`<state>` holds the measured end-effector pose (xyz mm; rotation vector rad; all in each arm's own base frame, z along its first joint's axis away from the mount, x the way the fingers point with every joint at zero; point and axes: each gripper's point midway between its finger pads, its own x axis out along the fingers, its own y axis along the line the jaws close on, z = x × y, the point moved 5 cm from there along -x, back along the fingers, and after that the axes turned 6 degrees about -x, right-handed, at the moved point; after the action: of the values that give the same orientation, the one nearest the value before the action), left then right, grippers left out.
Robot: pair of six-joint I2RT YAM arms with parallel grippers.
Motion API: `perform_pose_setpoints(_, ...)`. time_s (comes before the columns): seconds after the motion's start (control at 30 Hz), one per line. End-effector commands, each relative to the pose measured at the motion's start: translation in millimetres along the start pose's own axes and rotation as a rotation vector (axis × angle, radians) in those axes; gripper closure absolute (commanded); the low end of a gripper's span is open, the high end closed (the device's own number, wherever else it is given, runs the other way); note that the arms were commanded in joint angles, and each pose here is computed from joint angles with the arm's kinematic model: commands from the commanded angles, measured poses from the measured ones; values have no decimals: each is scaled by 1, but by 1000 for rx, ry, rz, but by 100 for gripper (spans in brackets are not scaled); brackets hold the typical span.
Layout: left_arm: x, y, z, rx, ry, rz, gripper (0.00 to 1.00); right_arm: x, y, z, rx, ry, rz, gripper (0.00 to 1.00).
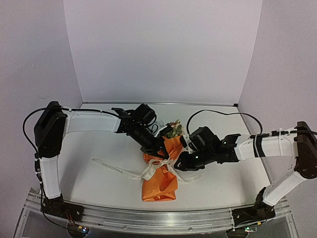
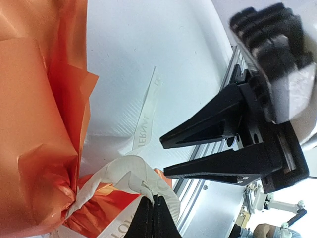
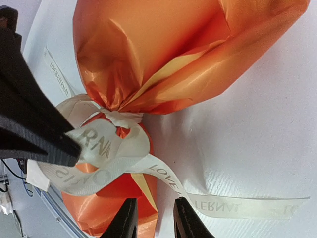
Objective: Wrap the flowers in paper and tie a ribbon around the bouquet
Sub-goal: Cross the half-tied ribbon over the folded bouquet.
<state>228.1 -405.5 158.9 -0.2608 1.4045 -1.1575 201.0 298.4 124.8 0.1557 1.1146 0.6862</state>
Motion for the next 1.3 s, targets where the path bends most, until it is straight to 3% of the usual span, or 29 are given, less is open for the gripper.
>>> perform_pose_setpoints(0.0,-13,-18,32,-59,-127,-57,100,-18,-3,0,-57,-17,-39,72)
perform_pose_setpoints(0.2,-31,0,45,-207,-247,-64,100,-29,-2,1,-105,2,-58,69)
perform_pose_setpoints(0.33,-33,3,46,-235,-264,-64,100,-35,2,4,-137,15,-52,67)
perform_pose_setpoints(0.63,-29,11,40,-247,-256,-49,100,-46,37,11,-274,53,80,57)
perform_pose_setpoints(0.77,-29,13,37,-236,-256,-32,100,-50,54,7,-366,132,132,53)
perform_pose_setpoints(1.07,-25,27,24,-192,-234,18,100,-55,50,0,-553,268,60,45)
perform_pose_setpoints(1.27,-25,29,19,-184,-228,3,100,-46,51,2,-577,283,61,41)
